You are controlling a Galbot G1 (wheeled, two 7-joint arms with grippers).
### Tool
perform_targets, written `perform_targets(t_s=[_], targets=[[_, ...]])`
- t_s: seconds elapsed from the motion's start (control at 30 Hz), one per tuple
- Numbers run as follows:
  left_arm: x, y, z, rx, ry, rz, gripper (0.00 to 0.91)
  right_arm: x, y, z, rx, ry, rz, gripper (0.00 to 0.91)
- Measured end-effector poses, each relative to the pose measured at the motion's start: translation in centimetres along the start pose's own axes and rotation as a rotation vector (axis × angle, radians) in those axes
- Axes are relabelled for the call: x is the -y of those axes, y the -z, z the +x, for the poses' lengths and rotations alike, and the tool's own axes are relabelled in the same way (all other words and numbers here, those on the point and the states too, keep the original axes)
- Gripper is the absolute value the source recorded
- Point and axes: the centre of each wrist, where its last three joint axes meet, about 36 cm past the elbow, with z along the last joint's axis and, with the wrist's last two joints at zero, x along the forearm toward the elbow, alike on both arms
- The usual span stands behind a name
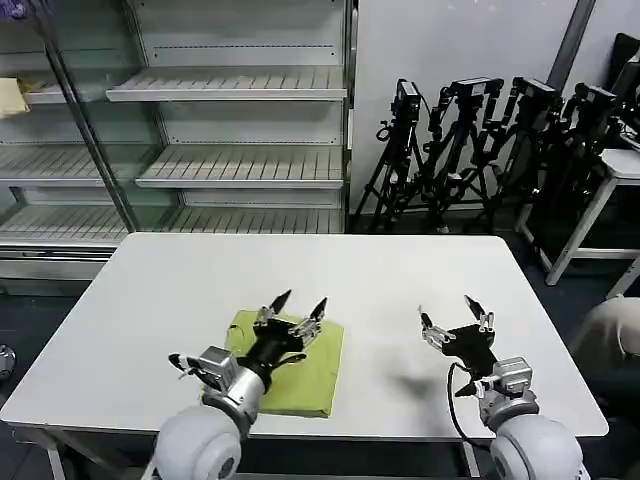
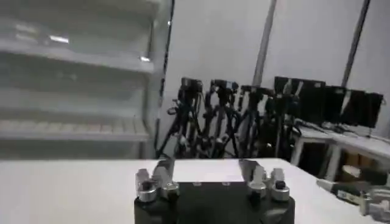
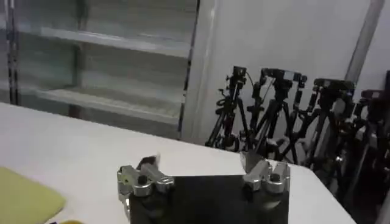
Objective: Fold and organize the clothes.
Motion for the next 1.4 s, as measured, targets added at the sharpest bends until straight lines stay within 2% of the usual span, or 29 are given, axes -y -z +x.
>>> perform_targets(t_s=[0.37,0.57,0.9,1.4], targets=[[-10.3,-2.5,1.7,0.045,0.177,-0.21,0.907,-2.0,-0.9,-2.0,0.058,0.008,-0.029,0.907],[-14.4,-3.0,3.5,0.055,0.245,-0.264,0.907,-2.7,-1.4,-2.7,0.072,0.016,-0.035,0.907],[-18.8,-3.0,5.3,0.045,0.305,-0.327,0.907,-4.3,-2.0,-3.8,0.078,0.025,-0.036,0.907],[-21.2,-2.6,5.7,0.087,0.285,-0.357,0.907,-5.3,-1.3,-4.6,0.129,-0.015,0.04,0.907]])
